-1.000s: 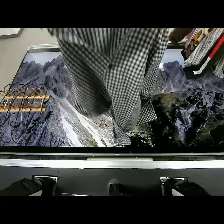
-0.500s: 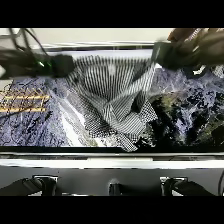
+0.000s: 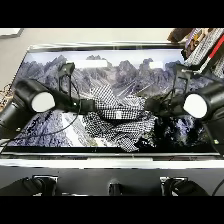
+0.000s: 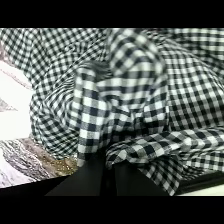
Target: Fold the clothes and pants, and hang the long-sleeved shirts on hangers.
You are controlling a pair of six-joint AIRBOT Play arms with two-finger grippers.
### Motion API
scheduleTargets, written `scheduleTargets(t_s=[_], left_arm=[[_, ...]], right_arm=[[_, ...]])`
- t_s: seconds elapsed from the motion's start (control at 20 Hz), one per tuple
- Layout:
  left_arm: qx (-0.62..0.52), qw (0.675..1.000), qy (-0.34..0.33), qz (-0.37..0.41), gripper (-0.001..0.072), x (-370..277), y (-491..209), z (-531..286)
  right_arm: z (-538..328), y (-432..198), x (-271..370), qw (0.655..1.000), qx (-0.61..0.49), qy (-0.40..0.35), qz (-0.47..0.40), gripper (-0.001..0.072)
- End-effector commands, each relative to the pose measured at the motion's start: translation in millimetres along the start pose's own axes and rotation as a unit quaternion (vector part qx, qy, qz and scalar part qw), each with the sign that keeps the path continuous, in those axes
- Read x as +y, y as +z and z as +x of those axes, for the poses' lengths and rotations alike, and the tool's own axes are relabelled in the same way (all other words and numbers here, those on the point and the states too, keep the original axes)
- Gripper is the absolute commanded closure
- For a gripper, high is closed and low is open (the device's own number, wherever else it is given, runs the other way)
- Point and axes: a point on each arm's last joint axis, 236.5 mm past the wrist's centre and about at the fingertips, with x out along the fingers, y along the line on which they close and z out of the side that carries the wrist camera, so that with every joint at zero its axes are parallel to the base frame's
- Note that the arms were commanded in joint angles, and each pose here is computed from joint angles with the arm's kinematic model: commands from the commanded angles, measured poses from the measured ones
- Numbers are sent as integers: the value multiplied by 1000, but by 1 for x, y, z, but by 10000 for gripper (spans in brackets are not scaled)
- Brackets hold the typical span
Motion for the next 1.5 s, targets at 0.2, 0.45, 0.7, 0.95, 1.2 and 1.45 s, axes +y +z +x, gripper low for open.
scheduleTargets(t_s=[0.2, 0.45, 0.7, 0.95, 1.2, 1.45], left_arm=[[-64, 997, 37, -27, 690, 17, 21, 17], [-47, 998, 26, -12, 684, 13, 13, 44], [-13, 1000, -6, -18, 125, 13, 8, 50], [-32, 994, 66, -80, 90, 134, 31, -11], [-18, 976, 163, -146, 97, 273, -1, -51], [48, 957, 211, -192, 97, 330, -49, -52]], right_arm=[[55, 16, 50, 994, -18, 89, 65, 679], [66, 6, 72, 994, -15, 98, 47, 679], [67, -1, 70, 997, -17, 73, 28, 679], [67, 2, 71, 996, -23, 77, 28, 679], [67, 1, 71, 997, -22, 76, 17, 678], [67, 0, 70, 997, -20, 74, 16, 678]])
